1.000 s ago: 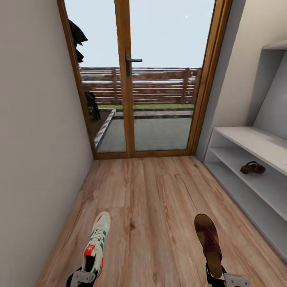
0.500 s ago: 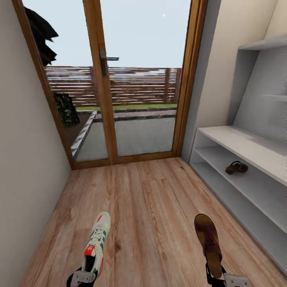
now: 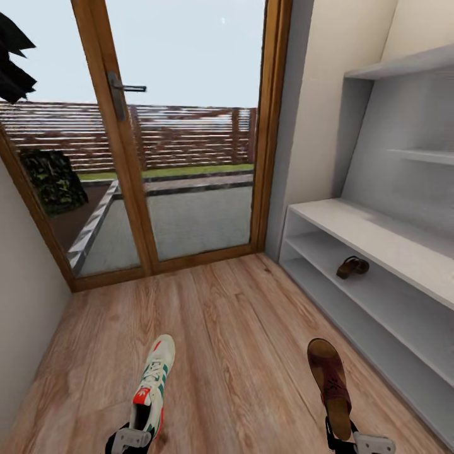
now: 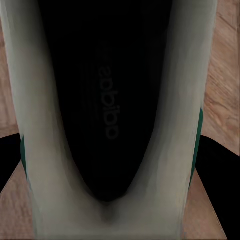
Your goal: Pick up the two gym shoes and the two sandals from the corridor floor and place them onto the hallstand (shoe rack) in the corridor, making sure they are on the rack and not on the floor. Arrange them so the two gym shoes are next to each other and the two sandals are next to each other.
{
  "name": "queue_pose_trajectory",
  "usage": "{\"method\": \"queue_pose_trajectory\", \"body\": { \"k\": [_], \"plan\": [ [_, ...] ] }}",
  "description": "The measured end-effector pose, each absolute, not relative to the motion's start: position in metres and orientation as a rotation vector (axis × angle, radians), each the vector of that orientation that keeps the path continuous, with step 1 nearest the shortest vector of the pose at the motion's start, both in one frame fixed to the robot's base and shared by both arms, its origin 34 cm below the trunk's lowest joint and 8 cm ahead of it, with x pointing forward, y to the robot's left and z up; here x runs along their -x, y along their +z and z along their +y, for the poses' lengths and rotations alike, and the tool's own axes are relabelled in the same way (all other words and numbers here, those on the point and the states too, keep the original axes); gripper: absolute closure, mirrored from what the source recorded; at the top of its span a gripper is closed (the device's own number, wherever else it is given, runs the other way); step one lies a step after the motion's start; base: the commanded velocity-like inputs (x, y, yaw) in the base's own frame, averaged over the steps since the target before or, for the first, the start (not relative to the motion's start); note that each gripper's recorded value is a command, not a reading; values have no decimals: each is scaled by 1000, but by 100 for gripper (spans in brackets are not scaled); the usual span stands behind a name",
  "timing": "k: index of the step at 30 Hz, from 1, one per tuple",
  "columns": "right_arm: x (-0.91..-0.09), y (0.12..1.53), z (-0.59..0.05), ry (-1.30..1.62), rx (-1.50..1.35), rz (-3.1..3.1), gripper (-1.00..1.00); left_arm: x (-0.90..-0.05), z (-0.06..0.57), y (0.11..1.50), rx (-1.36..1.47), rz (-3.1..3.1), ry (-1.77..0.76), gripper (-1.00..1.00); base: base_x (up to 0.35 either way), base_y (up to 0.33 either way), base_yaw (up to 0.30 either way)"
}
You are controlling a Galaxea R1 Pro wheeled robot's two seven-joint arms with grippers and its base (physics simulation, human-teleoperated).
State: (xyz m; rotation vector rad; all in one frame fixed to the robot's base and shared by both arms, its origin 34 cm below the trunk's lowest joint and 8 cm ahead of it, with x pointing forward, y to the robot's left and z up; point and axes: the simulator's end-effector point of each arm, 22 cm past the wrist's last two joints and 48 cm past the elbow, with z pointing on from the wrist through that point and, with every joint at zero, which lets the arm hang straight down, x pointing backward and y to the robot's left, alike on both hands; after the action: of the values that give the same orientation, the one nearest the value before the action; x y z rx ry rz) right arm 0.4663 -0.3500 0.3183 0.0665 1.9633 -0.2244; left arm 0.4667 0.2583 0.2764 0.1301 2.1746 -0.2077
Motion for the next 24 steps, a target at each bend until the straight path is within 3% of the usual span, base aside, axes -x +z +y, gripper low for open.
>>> {"method": "queue_pose_trajectory", "body": {
  "k": [9, 24],
  "plan": [
    [-467, 319, -350, -224, -67, 1962, 100, -467, 258, 276, -130, 2175, -208, 100, 336, 106, -265],
    [-467, 319, -350, -224, -67, 1963, 100, -467, 258, 276, -131, 2175, -208, 100, 302, 203, -265]
  ]
}}
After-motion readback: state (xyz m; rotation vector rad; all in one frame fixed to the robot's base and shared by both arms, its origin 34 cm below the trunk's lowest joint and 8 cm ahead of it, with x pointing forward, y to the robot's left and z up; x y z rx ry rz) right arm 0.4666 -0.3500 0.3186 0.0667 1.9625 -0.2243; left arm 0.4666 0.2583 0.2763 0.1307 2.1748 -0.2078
